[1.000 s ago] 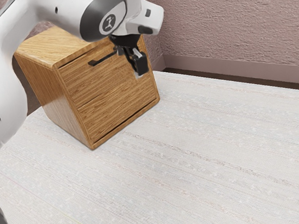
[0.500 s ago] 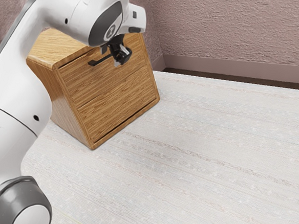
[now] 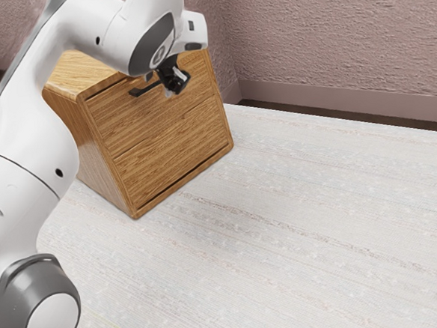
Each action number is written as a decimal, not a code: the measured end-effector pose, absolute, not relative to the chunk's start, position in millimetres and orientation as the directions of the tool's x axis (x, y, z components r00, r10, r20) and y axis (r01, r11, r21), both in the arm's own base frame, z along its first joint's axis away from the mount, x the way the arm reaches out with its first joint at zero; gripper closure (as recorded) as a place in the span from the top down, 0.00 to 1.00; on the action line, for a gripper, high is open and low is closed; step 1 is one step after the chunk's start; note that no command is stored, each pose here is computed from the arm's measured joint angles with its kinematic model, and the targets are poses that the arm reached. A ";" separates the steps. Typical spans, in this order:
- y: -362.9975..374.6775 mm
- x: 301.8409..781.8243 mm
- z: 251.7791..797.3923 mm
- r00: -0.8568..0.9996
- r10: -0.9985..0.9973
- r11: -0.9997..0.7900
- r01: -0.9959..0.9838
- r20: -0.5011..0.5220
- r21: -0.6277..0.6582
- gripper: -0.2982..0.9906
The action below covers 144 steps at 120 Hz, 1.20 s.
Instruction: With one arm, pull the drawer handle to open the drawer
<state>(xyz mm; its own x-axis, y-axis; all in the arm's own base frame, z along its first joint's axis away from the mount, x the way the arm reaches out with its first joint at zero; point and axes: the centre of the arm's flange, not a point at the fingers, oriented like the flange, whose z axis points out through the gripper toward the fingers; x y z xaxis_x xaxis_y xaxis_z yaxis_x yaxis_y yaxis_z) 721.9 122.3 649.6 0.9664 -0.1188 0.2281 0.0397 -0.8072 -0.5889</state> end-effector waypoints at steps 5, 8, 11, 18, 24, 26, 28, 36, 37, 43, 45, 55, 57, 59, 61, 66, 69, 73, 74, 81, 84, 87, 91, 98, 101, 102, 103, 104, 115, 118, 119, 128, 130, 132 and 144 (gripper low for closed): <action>128.1 724.7 642.2 0.968 -0.110 -0.808 0.044 0.224 -0.588 0.51; 130.7 725.8 639.1 0.969 -0.106 -0.808 0.047 0.223 -0.587 0.50; 132.1 726.9 636.4 0.969 -0.103 -0.808 0.048 0.222 -0.587 0.51; 130.7 729.0 632.7 0.969 -0.103 -0.809 0.048 0.223 -0.585 0.52; 125.1 729.6 632.3 0.968 -0.107 -0.815 0.044 0.225 -0.578 0.52; 123.6 729.7 631.5 0.968 -0.108 -0.819 0.042 0.225 -0.573 0.53; 121.5 729.6 631.2 0.968 -0.109 -0.823 0.039 0.225 -0.567 0.54; 105.9 728.2 631.2 0.968 -0.123 -0.838 0.017 0.220 -0.545 0.53; 104.0 727.8 631.9 0.967 -0.125 -0.840 0.015 0.220 -0.543 0.52; 93.1 724.9 635.7 0.966 -0.135 -0.848 0.003 0.222 -0.530 0.48; 90.6 723.8 637.3 0.965 -0.137 -0.850 0.001 0.223 -0.526 0.48; 84.3 717.1 645.7 0.964 -0.139 -0.857 -0.003 0.227 -0.515 0.47; 83.2 716.3 646.3 0.964 -0.140 -0.858 -0.004 0.226 -0.514 0.47; 82.4 715.6 647.0 0.964 -0.140 -0.858 -0.004 0.227 -0.513 0.48; 81.5 715.0 647.7 0.964 -0.140 -0.858 -0.004 0.227 -0.513 0.48; 76.6 714.2 648.7 0.964 -0.144 -0.856 -0.007 0.226 -0.516 0.48; 73.1 714.3 647.2 0.964 -0.146 -0.853 -0.010 0.220 -0.521 0.48; 69.3 713.0 647.8 0.965 -0.148 -0.851 -0.013 0.217 -0.525 0.47; 68.6 712.5 648.3 0.965 -0.149 -0.851 -0.013 0.216 -0.526 0.47; 60.4 705.5 658.9 0.962 -0.156 -0.850 -0.016 0.224 -0.526 0.42; 58.4 703.2 661.3 0.962 -0.157 -0.851 -0.016 0.225 -0.525 0.42; 56.6 700.5 663.7 0.961 -0.158 -0.852 -0.018 0.225 -0.524 0.43; 54.3 698.1 665.2 0.961 -0.159 -0.853 -0.019 0.224 -0.522 0.44; 54.9 697.0 661.6 0.964 -0.154 -0.859 -0.021 0.217 -0.512 0.46; 56.0 697.0 659.7 0.965 -0.150 -0.861 -0.021 0.215 -0.508 0.47; 56.2 697.0 658.9 0.965 -0.150 -0.862 -0.021 0.214 -0.507 0.47; 56.4 697.1 658.1 0.966 -0.149 -0.862 -0.022 0.212 -0.506 0.47; 56.6 697.2 657.4 0.966 -0.148 -0.863 -0.022 0.211 -0.505 0.47; 52.8 695.5 651.8 0.969 -0.147 -0.869 -0.031 0.199 -0.494 0.48; 50.1 692.7 653.1 0.969 -0.149 -0.870 -0.034 0.197 -0.492 0.48; 48.9 691.5 654.0 0.969 -0.151 -0.871 -0.036 0.197 -0.491 0.48; 33.5 684.0 659.0 0.966 -0.168 -0.872 -0.053 0.196 -0.486 0.44; 29.9 682.9 659.6 0.965 -0.172 -0.872 -0.057 0.196 -0.485 0.43; 26.1 682.1 659.8 0.965 -0.177 -0.873 -0.062 0.195 -0.485 0.44; 13.8 680.3 654.8 0.965 -0.187 -0.874 -0.077 0.185 -0.481 0.48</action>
